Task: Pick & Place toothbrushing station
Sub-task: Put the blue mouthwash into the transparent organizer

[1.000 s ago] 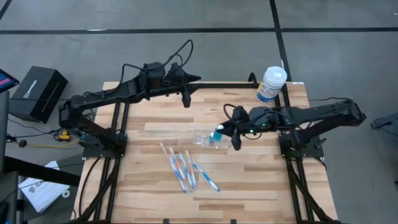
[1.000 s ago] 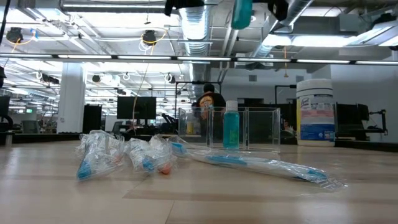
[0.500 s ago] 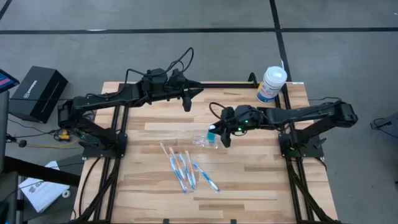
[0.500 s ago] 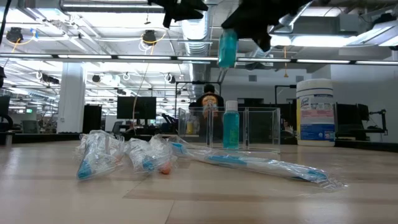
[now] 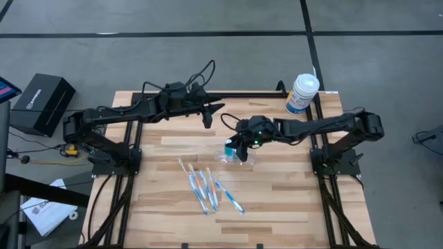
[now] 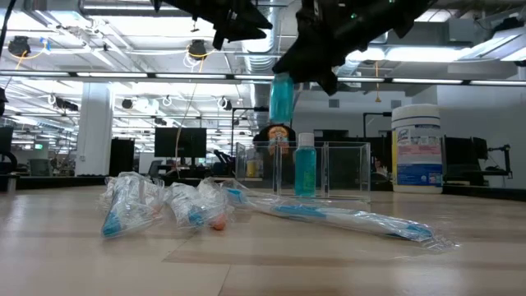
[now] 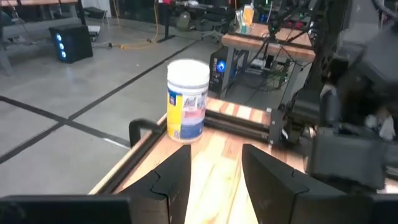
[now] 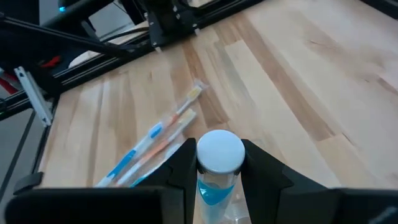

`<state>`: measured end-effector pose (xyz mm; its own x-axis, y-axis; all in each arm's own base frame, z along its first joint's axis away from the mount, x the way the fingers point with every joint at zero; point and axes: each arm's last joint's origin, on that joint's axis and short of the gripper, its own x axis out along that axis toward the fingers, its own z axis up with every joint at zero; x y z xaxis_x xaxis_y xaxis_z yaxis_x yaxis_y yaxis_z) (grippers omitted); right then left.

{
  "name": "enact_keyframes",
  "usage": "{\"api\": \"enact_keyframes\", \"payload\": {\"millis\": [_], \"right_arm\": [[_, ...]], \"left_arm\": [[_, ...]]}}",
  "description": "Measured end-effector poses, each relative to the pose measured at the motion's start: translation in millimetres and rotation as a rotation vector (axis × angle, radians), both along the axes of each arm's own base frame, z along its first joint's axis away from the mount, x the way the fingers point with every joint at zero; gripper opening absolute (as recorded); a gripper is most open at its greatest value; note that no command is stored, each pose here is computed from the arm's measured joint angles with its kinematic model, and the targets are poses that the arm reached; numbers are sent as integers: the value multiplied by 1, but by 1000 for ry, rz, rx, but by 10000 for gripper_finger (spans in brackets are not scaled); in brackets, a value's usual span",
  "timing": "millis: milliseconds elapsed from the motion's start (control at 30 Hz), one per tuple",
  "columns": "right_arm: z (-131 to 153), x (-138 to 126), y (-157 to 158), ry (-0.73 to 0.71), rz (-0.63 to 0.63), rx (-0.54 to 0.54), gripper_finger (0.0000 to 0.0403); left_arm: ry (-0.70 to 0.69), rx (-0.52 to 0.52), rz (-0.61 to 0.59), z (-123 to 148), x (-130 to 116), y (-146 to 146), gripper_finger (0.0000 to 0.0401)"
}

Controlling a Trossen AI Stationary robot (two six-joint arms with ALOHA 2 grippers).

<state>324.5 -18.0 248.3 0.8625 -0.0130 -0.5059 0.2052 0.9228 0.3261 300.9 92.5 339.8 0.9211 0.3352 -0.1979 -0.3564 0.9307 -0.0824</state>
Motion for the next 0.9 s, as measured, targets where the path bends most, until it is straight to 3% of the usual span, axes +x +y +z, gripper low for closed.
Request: {"api": "enact_keyframes", "payload": {"millis": [433, 600, 900], "right_arm": [[-4, -2, -2, 34, 9, -32, 86], [-21, -11, -1, 49, -2, -16, 86], [-25, -14, 0, -12, 11, -39, 86]], "left_arm": [[-33, -9, 12, -2, -19, -5, 131], [-48, -4, 14, -2, -28, -7, 131], [-52, -22, 17, -5, -33, -9, 131]]}}
